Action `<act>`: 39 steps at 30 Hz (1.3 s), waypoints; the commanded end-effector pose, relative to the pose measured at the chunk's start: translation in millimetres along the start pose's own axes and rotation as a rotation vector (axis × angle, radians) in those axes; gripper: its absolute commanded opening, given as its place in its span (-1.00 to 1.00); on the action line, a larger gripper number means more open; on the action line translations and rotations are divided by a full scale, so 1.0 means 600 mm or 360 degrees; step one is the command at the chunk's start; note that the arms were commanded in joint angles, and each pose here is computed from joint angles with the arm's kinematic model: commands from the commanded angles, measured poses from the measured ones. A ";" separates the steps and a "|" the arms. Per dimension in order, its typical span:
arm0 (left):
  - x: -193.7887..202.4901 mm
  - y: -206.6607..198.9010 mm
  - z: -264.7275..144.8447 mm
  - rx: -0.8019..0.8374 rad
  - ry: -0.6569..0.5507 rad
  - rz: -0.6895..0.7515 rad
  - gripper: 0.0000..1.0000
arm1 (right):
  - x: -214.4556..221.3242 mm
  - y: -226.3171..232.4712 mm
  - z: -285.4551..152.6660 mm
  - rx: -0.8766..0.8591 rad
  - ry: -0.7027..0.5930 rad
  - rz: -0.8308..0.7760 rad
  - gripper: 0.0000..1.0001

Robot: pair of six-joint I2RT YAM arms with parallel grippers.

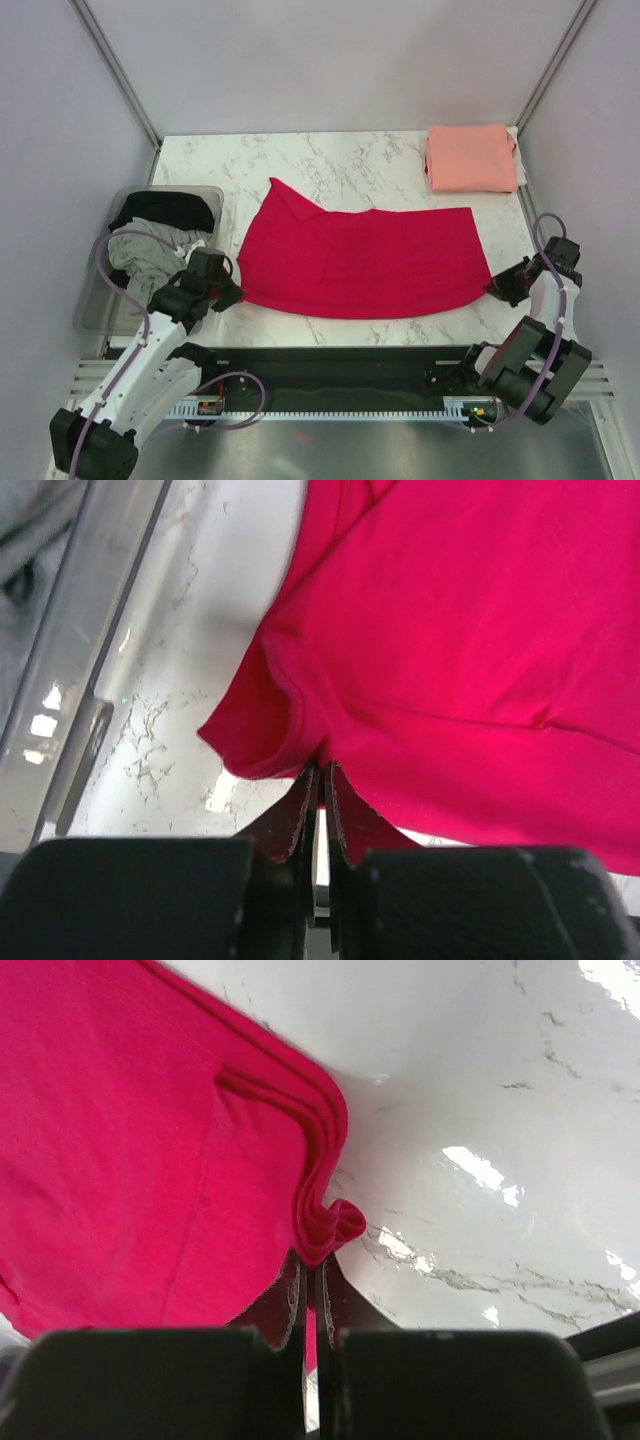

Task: Fold and stack the t-shirts
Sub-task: Fold the tshirt

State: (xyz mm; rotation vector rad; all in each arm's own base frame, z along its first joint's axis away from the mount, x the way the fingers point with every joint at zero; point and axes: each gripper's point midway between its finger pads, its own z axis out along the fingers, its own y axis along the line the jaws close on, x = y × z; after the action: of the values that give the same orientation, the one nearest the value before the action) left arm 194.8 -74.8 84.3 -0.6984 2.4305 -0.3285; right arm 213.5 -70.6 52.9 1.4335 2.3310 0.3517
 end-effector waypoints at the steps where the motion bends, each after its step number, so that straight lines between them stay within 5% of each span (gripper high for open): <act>1: 0.000 -0.022 -0.020 0.0098 -0.0009 -0.0106 -0.73 | -0.021 0.004 -0.024 -0.0011 -0.0130 0.0005 -1.00; 5: 0.011 -0.016 -0.030 0.0071 0.0034 -0.0195 -0.48 | -0.003 -0.015 -0.028 0.0022 -0.0110 0.0110 -1.00; 7: 0.019 -0.018 -0.036 0.0106 0.0051 -0.0265 -0.35 | 0.010 -0.030 -0.023 0.0033 -0.0071 0.0167 -0.83; 9: 0.024 -0.018 -0.040 0.0126 0.0060 -0.0307 -0.08 | 0.025 -0.032 -0.019 -0.0006 -0.0004 0.0226 -0.30; 10: 0.021 -0.021 -0.047 0.0159 0.0040 -0.0310 0.01 | 0.029 -0.039 -0.016 -0.0014 0.0012 0.0268 0.08; 11: 0.015 -0.024 -0.054 0.0176 0.0021 -0.0306 0.16 | 0.029 -0.039 -0.016 -0.0030 0.0021 0.0274 0.68; 12: 0.001 -0.032 -0.067 0.0207 -0.0021 -0.0281 0.20 | 0.027 -0.039 -0.017 -0.0038 0.0018 0.0269 0.93; 22: -0.180 -0.161 -0.044 0.0115 -0.0283 0.0172 0.26 | -0.043 0.054 -0.081 -0.0329 -0.0313 0.0036 0.96; 30: -0.301 -0.287 0.156 0.0011 -0.0247 0.0326 0.12 | -0.067 0.159 -0.121 -0.0399 -0.0474 -0.0355 0.96; 39: -0.387 -0.306 0.339 -0.0047 -0.0283 0.0334 0.05 | -0.074 0.189 -0.099 -0.0513 -0.0413 -0.0397 0.96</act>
State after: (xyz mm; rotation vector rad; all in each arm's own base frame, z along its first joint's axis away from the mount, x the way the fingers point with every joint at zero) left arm 511.3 -122.9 76.2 -0.5167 2.4226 -0.1441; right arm 281.8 -61.1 149.3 1.0290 2.1423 0.3860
